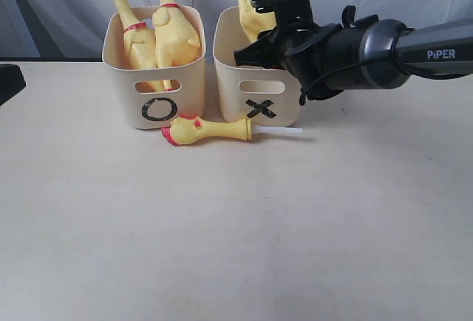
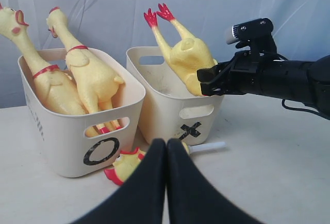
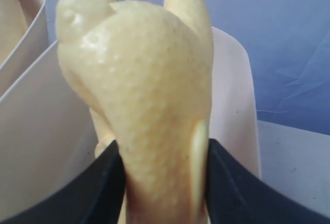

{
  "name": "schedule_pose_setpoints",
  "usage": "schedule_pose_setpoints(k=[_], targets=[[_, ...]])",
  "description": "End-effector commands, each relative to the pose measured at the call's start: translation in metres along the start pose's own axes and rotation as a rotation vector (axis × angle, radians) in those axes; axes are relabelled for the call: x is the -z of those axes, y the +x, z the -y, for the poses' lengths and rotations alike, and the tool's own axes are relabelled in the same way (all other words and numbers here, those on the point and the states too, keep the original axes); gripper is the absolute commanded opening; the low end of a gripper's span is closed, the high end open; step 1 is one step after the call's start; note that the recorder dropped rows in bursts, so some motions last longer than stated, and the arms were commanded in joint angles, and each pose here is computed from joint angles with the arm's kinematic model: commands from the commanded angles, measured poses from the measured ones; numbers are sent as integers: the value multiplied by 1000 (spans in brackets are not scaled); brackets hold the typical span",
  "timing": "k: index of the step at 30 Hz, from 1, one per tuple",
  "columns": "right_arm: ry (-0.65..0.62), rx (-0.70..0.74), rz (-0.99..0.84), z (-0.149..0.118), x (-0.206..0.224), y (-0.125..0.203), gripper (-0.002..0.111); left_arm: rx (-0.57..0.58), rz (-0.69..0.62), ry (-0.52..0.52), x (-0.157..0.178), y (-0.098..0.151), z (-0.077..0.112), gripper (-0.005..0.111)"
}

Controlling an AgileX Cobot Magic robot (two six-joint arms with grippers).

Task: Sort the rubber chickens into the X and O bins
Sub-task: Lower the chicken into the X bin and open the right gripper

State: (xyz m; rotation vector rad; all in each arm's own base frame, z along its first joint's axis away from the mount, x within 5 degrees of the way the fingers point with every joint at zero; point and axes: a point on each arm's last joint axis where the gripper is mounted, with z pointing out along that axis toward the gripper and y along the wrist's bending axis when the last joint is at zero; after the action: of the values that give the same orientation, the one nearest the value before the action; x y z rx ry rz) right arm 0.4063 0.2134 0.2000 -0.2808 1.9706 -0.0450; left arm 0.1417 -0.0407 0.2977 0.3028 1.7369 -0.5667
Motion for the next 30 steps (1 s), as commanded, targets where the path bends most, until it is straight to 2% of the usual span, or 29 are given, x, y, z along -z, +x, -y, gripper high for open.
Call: schedule_pose_setpoints(k=[1, 8, 12, 23, 26, 30], targets=[[4, -4, 13, 2, 0, -5, 35, 8, 7, -1, 1, 1, 0, 0], [2, -4, 13, 2, 0, -5, 36, 8, 7, -1, 1, 1, 0, 0], [2, -4, 13, 2, 0, -5, 53, 8, 7, -1, 1, 1, 0, 0], [-4, -4, 38, 4, 7, -14, 53, 8, 7, -1, 1, 1, 0, 0], [-68, 26, 77, 3, 19, -30, 53, 8, 7, -1, 1, 1, 0, 0], [-225, 101, 94, -6, 34, -43, 53, 8, 7, -3, 1, 1, 0, 0]])
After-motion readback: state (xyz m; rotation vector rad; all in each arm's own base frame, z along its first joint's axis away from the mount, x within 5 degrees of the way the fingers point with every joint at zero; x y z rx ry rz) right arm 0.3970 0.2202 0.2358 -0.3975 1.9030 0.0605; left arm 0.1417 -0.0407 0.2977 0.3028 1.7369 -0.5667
